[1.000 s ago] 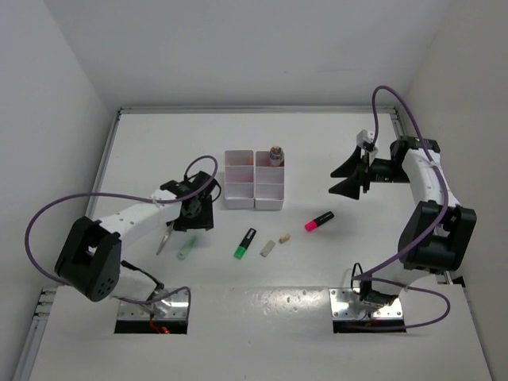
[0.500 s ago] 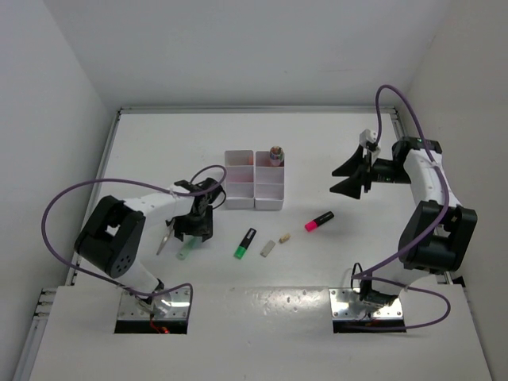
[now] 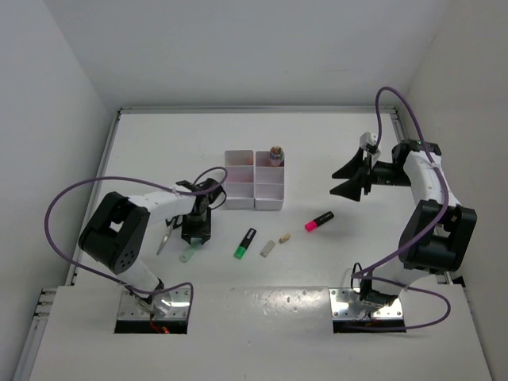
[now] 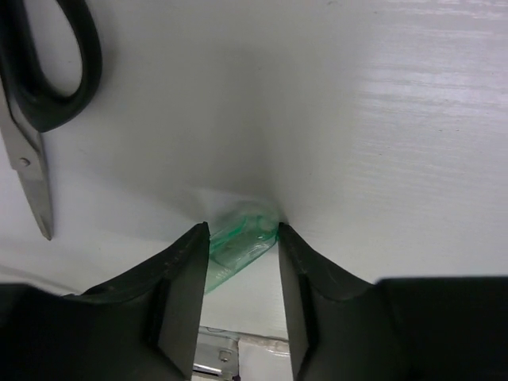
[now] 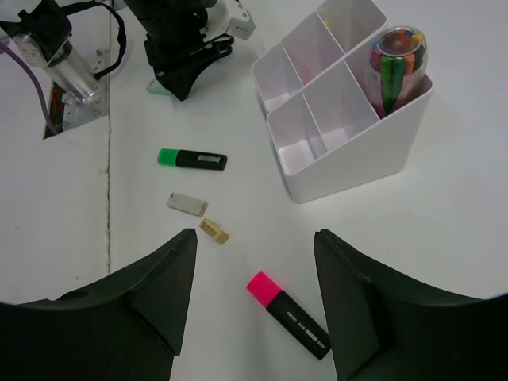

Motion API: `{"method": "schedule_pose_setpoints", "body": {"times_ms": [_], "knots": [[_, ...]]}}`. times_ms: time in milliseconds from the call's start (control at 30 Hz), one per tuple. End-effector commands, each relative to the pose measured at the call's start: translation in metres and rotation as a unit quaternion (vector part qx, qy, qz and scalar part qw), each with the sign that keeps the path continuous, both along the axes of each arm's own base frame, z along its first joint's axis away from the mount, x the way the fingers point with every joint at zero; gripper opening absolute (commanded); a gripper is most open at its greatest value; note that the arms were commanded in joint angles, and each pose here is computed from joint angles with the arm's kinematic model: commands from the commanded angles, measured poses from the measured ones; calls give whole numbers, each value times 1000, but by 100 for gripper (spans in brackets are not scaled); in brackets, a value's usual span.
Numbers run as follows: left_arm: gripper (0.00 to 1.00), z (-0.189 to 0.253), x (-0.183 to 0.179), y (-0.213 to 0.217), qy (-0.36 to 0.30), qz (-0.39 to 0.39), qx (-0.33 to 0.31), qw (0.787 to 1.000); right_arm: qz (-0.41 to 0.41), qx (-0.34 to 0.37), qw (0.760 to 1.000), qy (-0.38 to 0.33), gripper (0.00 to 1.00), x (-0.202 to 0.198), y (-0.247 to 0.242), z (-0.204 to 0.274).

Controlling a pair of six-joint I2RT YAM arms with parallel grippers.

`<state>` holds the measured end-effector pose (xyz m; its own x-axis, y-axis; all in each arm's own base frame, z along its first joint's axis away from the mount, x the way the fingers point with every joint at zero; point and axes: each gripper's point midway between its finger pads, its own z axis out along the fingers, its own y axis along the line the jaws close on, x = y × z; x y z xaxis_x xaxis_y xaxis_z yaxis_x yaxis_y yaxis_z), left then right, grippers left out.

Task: Sort the stationery into containers
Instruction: Pick up the pen from the center of the board.

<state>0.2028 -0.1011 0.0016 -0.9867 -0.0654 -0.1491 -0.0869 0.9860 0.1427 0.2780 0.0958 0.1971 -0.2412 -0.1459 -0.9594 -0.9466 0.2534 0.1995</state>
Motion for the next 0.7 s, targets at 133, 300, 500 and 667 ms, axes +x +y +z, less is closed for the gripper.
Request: {"method": "schedule_pose_setpoints", "body": {"times_ms": [133, 300, 500, 667], "knots": [[33, -18, -10, -6, 25, 16, -43, 999, -7, 24, 999, -21, 62, -2, 2, 13], [23, -21, -8, -10, 24, 15, -51, 998, -7, 24, 999, -21, 62, -5, 2, 12], [18, -8, 9, -18, 0, 18, -70, 997, -11, 24, 999, -21, 62, -4, 0, 12], [14, 11, 34, -25, -33, 26, -99, 994, -11, 24, 999, -21, 62, -4, 0, 12]]}}
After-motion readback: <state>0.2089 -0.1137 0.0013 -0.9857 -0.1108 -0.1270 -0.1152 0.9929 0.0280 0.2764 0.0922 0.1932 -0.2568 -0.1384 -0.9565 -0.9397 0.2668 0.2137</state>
